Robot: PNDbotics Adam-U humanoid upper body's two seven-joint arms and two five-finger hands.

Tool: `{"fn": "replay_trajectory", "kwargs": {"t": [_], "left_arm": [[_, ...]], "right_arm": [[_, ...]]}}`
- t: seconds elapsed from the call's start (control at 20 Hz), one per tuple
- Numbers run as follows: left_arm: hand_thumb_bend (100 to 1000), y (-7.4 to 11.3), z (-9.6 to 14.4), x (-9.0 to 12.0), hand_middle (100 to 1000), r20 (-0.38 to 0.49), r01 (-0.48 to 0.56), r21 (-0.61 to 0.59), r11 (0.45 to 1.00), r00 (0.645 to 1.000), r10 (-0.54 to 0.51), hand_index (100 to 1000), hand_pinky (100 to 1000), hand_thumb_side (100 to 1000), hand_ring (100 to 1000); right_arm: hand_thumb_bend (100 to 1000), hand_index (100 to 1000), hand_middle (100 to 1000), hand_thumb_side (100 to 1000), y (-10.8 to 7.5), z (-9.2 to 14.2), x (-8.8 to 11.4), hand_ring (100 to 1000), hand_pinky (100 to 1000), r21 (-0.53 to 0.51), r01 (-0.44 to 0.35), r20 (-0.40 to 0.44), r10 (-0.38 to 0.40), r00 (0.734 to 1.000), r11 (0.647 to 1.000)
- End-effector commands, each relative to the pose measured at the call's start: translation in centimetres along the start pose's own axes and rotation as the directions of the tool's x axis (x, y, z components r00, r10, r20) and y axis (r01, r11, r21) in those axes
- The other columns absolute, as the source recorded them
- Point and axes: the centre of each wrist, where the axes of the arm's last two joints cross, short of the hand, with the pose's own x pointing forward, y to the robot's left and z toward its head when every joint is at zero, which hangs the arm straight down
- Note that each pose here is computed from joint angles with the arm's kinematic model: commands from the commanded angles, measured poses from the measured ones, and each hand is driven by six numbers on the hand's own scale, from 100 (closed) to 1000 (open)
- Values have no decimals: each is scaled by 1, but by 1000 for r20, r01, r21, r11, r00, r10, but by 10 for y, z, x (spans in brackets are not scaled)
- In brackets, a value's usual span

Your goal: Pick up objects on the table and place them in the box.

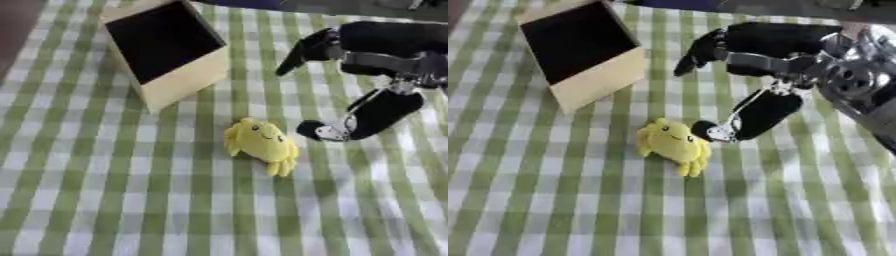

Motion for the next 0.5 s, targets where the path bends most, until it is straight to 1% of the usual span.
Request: {"fn": "replay_trajectory", "kwargs": {"t": [0.05,0.3,0.5], "left_arm": [[485,1,-6,4,693,22,-1,-14,1000,1000,1,778,671,584,714],[480,0,-5,4,693,19,-6,-17,1000,1000,6,778,671,584,715],[476,0,-5,4,694,17,-8,-19,1000,1000,9,777,671,583,715]], "right_arm": [[387,883,801,412,-2,0,6,855,852,-15,-28,-45,27,999,1000],[392,878,795,394,7,-12,8,848,842,19,-27,-86,28,996,999],[399,877,787,366,19,-26,0,844,831,41,-11,-114,16,993,999]]}}
